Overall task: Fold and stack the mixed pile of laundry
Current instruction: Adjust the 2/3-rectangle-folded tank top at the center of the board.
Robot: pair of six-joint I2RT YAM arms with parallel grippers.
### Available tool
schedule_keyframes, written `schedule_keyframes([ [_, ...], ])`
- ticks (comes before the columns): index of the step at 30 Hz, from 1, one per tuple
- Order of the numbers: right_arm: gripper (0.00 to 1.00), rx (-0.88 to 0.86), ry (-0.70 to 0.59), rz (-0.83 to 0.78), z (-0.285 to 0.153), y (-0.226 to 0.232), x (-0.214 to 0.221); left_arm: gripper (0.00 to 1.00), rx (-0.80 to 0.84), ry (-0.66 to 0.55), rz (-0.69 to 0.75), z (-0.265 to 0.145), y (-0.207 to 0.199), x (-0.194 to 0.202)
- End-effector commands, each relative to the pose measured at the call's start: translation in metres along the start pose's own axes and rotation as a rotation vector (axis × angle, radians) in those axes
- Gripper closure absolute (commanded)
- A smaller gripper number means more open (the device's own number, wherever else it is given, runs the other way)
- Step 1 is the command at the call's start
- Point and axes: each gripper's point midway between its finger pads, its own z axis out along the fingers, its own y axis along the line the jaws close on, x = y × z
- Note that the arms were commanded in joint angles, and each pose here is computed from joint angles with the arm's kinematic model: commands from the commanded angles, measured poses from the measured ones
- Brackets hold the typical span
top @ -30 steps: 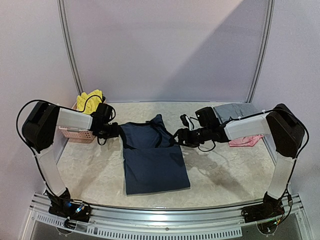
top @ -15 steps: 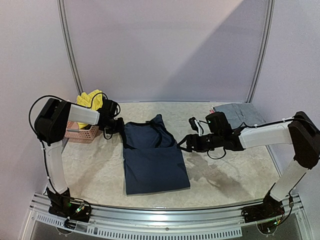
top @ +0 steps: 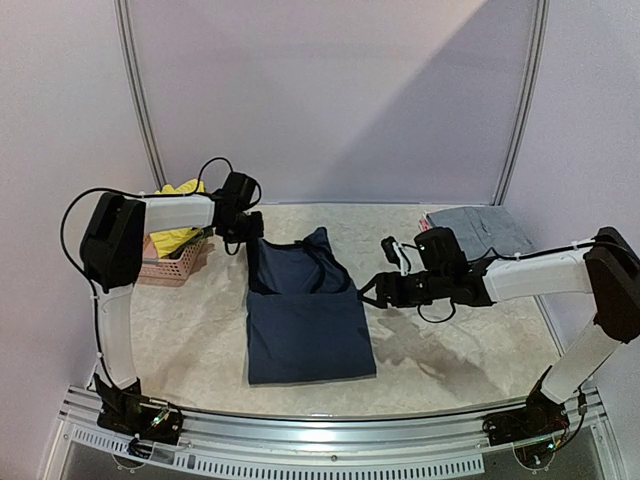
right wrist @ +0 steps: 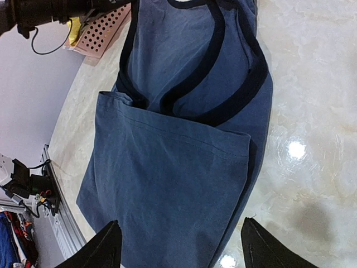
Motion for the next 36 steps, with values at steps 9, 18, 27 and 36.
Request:
schedule_keyframes([
  [9,0.25,0.022,0.009,-0.007,-0.001,-0.006,0.010,0.86,-0.148,0.173,0.305,0.034,-0.066,0.049],
  [18,0.24,0.027,0.011,-0.016,-0.003,-0.003,0.009,0.48,0.007,0.044,0.319,-0.047,-0.097,0.012],
  [27,0.22,0.114,0.110,-0.078,-0.008,-0.009,0.049,0.32,0.046,0.041,0.359,-0.134,-0.063,0.063],
  [36,0.21,0.137,0.239,-0.147,-0.023,0.000,0.118,0.38,0.089,0.104,0.437,-0.203,-0.030,0.184],
])
